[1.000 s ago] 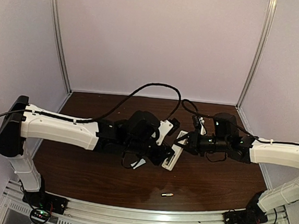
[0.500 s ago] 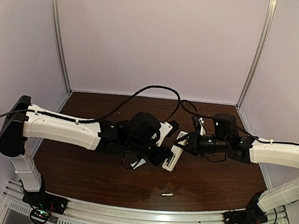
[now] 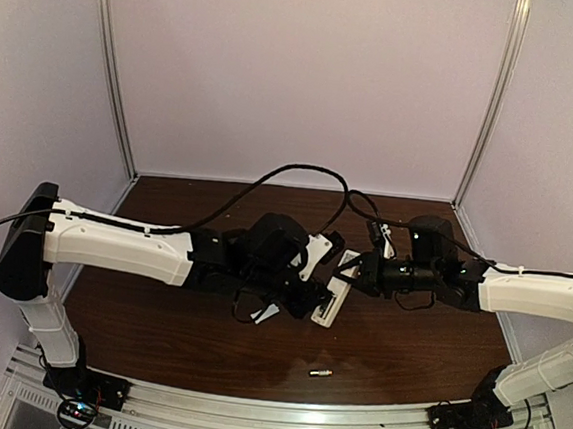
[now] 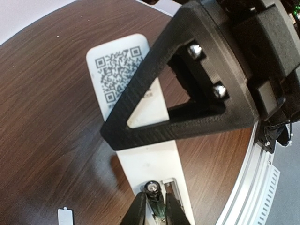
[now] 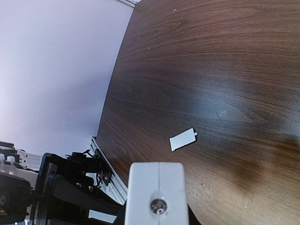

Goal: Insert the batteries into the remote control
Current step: Load the battery into the battery compartment.

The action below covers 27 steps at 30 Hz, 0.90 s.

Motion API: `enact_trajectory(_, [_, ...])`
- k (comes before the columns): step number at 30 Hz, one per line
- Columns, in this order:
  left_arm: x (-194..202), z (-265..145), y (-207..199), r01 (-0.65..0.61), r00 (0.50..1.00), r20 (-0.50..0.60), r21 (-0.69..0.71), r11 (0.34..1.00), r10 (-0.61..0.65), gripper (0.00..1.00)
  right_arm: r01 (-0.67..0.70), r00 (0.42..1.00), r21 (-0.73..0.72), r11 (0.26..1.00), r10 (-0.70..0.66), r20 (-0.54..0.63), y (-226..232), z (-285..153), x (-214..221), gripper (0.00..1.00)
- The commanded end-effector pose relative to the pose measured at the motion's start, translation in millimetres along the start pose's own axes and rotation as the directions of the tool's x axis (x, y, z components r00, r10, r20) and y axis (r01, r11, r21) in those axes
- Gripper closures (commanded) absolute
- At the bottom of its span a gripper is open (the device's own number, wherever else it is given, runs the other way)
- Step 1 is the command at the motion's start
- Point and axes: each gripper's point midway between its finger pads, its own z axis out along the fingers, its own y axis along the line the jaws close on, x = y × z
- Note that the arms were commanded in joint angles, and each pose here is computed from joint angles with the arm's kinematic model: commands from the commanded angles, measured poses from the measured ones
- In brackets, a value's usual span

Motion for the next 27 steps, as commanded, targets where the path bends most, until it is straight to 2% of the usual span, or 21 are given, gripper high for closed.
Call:
enact_trajectory(1, [-16.5, -0.9, -2.2, 0.0, 1.0, 0.028, 0.006, 1.0, -0.001, 0.83, 0.043, 0.999, -0.049, 0.998, -0.043, 0.019, 21.4, -5.2, -9.4, 1.0])
enact_trajectory(15, [-10.9, 8.7, 2.3, 0.004, 1.0, -0.007, -0.017, 1.0, -0.004, 0.79, 0.05, 0.999, -0.048, 0.998, -0.05, 0.016, 23.4, -6.2, -9.5, 1.0])
enact_trajectory(20, [-5.2, 7.7, 6.0, 0.007, 1.0, -0.026, -0.032, 0.999, -0.008, 0.85, 0.055, 0.998, -0.046, 0.997, -0.054, 0.017, 23.8, -5.8, -10.5, 1.0])
enact_trajectory(27, [-16.0, 2.9, 1.0, 0.014, 1.0, 0.007, -0.005, 1.0, -0.014, 0.93, 0.056, 0.998, -0.047, 0.997, -0.055, 0.015, 24.0, -5.6, -10.3, 1.0])
